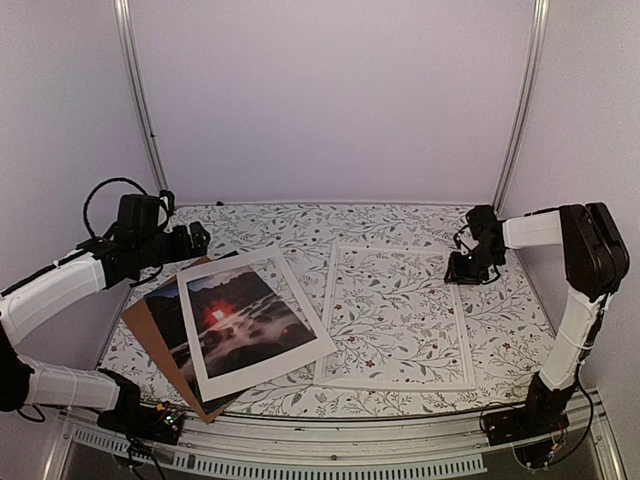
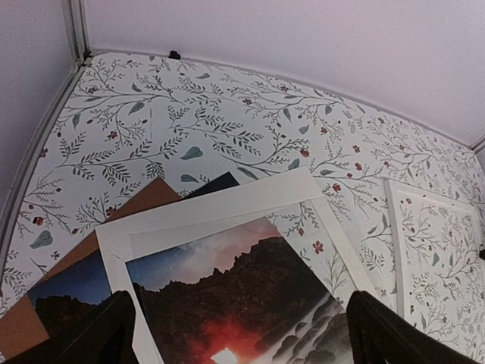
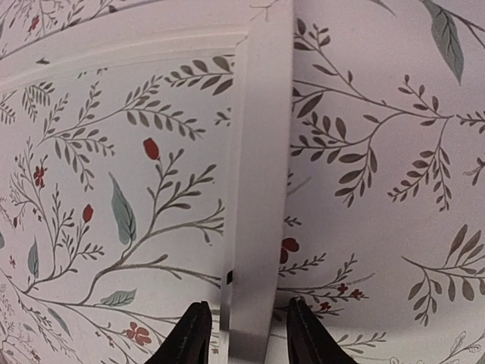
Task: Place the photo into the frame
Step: Move the frame body to the center of the board.
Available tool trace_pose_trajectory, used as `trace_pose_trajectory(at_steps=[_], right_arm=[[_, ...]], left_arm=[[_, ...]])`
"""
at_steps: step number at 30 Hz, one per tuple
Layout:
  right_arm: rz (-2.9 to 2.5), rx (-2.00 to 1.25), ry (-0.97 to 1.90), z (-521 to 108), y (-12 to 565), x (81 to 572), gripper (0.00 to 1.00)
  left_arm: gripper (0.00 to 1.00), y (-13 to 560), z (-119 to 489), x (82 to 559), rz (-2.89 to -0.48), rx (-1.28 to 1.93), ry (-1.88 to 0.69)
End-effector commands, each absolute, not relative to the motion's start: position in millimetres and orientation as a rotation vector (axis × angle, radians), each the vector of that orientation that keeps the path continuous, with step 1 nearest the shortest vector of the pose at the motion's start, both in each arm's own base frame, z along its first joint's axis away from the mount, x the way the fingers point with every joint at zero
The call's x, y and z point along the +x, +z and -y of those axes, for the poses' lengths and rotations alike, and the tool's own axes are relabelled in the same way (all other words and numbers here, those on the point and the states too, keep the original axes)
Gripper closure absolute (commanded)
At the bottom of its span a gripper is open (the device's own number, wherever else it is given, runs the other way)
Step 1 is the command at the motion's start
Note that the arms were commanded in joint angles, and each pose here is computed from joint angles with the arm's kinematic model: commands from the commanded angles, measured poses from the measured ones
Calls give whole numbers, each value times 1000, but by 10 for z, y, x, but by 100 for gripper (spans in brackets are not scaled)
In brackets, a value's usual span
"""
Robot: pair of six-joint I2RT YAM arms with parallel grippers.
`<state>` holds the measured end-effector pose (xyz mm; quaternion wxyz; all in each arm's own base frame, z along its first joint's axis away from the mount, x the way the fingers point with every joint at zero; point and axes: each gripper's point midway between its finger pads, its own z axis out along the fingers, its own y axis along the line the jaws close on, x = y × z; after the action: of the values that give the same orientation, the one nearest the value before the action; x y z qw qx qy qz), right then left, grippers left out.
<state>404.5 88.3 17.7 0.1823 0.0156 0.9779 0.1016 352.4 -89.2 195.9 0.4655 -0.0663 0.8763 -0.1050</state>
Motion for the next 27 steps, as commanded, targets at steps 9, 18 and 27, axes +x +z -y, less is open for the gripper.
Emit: trace_pose_trajectory(at_steps=[9,18,27], right_arm=[[-2678,231,153,-550,145,4563,74],[-2618,300,145,-410,166,5041,75],[-2557,206,144,-497,412,5225,25]], left_arm=[[0,1698,968,3501,-2224,-199,-293],[0,1534,932,3521,-2274,-215,-243],[0,1093,898,3356,-2407,-304,-232]])
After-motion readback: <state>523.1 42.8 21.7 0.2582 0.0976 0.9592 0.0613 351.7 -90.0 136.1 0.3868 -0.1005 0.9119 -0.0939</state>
